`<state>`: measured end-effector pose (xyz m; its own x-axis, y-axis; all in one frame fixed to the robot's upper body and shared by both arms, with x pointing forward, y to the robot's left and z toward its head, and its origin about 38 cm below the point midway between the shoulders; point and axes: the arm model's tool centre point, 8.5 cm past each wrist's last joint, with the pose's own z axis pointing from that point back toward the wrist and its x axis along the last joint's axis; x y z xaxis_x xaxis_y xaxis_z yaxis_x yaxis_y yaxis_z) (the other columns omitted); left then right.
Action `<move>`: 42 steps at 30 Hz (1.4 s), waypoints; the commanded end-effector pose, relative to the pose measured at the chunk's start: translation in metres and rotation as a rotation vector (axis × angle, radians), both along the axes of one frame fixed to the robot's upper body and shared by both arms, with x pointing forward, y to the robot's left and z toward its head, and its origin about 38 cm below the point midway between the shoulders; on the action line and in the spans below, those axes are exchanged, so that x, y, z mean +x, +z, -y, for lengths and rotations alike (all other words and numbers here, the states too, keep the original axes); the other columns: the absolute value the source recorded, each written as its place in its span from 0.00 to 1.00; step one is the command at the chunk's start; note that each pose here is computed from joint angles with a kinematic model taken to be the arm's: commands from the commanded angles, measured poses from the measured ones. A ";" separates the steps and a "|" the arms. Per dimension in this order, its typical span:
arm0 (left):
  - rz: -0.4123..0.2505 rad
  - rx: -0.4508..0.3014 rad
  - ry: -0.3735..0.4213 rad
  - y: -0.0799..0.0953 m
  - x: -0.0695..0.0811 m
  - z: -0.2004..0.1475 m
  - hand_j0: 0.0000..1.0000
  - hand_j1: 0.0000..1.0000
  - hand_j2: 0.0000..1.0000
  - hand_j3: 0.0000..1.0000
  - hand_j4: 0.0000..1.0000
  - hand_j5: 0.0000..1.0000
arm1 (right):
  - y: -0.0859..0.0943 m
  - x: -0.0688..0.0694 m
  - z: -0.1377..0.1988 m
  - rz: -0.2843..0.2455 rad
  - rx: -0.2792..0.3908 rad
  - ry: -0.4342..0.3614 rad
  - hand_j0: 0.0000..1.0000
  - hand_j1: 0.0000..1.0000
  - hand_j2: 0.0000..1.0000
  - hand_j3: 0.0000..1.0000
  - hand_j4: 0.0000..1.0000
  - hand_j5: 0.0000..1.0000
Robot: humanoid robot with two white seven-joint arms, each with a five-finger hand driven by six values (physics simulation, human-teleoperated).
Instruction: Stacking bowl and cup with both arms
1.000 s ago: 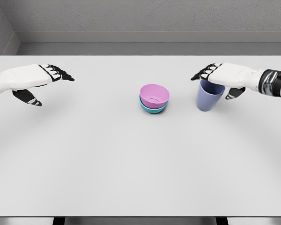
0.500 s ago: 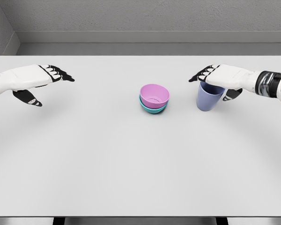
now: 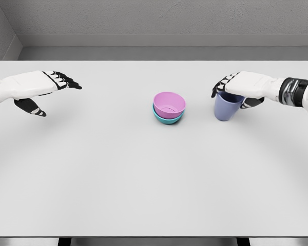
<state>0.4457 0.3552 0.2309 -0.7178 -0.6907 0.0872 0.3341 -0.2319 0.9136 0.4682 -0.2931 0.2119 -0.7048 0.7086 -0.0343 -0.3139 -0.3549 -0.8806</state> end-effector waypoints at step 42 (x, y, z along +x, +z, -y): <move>-0.003 -0.004 0.003 0.000 0.000 -0.001 1.00 1.00 1.00 1.00 1.00 1.00 | 0.038 0.006 0.005 0.088 0.053 -0.017 0.68 0.68 0.68 0.68 0.68 0.68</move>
